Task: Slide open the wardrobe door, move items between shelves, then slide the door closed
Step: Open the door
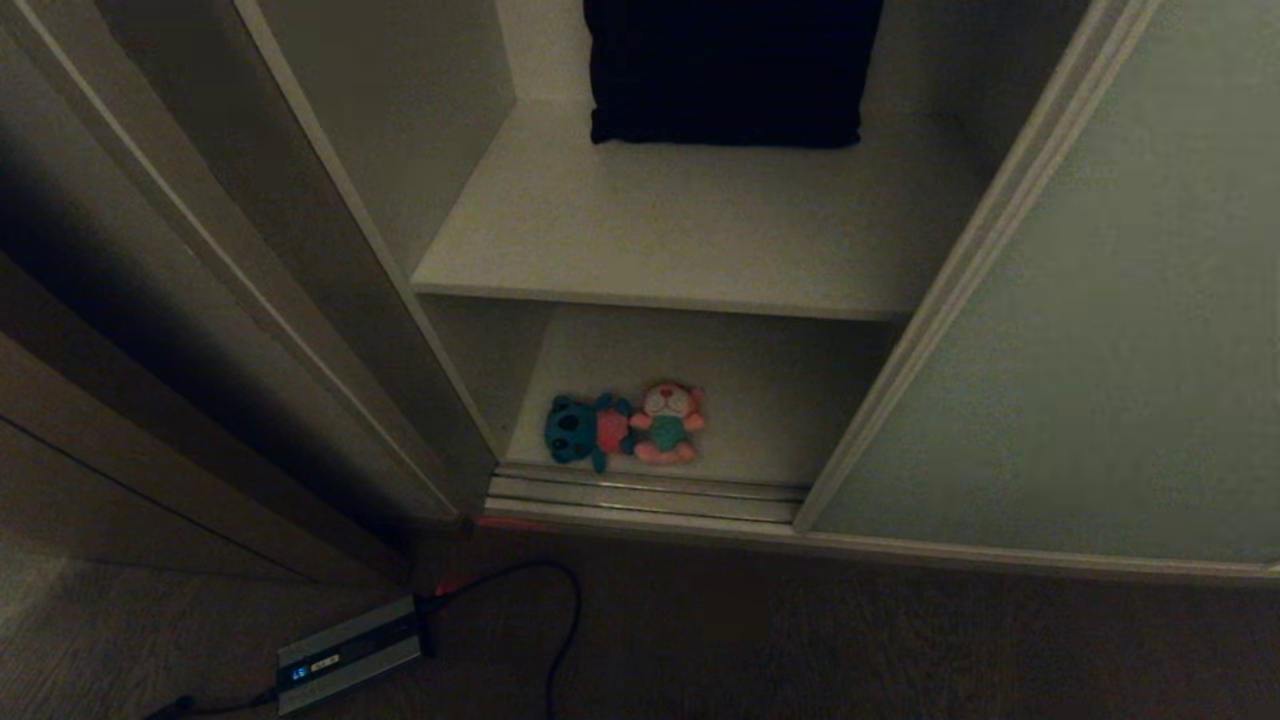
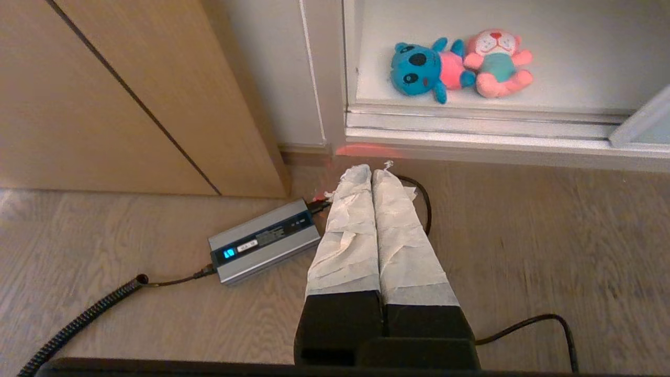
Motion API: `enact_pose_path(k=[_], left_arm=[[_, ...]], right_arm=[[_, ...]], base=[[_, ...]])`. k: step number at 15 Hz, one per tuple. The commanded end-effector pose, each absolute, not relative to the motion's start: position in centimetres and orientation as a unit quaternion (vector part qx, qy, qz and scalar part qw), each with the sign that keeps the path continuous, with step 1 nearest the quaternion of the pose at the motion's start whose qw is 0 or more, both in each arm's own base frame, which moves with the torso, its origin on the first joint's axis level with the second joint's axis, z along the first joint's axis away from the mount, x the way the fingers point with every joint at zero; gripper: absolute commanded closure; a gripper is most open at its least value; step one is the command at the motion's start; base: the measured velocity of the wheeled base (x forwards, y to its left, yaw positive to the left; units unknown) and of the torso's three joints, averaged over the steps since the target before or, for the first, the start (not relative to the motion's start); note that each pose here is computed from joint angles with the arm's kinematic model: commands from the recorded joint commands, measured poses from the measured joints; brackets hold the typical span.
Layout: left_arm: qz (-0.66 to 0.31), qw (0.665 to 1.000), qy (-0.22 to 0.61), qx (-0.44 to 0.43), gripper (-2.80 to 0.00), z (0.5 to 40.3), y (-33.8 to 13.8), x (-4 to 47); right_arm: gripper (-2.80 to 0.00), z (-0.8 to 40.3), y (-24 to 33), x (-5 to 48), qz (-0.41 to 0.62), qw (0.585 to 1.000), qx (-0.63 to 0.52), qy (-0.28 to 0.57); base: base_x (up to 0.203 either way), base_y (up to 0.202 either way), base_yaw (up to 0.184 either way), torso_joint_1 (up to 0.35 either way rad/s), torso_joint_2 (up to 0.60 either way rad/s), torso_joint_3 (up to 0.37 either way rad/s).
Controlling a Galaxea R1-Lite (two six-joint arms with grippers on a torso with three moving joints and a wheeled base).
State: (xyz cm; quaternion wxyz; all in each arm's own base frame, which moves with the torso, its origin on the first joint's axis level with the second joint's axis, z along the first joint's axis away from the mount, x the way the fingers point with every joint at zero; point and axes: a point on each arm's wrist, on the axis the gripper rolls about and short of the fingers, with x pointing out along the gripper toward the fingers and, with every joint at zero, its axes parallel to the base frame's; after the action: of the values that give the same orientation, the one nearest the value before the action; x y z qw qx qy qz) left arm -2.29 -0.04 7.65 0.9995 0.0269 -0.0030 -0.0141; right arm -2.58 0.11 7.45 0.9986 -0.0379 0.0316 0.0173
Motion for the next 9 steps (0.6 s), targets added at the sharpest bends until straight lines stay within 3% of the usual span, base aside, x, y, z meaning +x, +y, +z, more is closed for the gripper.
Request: enact_pose_path(k=[1,4,9], left_arm=[[-0.014,1.0,-0.002,0.026,0.0,7.6,-0.04,-2.27],[-0.012,1.0,0.0,0.023,0.0,7.57,-0.03,-2.27],[-0.005,1.0,0.0,0.023,0.0,7.57,0.0,-2.27]], right_arm=[[0.0,7.45,0.11,-2.58,0.017,0.999,-0.038,0.032],[0.0,7.45,0.11,-2.58,0.017,0.999,-0.038,0.032],[0.0,7.45,0.11,-2.58,0.017,0.999,-0.038,0.032]], base=[[0.0,0.0,0.0,0.0,0.0,0.0],[0.0,0.0,0.0,0.001,0.0,-0.042],[0.0,0.0,0.0,0.004,0.0,-0.178]])
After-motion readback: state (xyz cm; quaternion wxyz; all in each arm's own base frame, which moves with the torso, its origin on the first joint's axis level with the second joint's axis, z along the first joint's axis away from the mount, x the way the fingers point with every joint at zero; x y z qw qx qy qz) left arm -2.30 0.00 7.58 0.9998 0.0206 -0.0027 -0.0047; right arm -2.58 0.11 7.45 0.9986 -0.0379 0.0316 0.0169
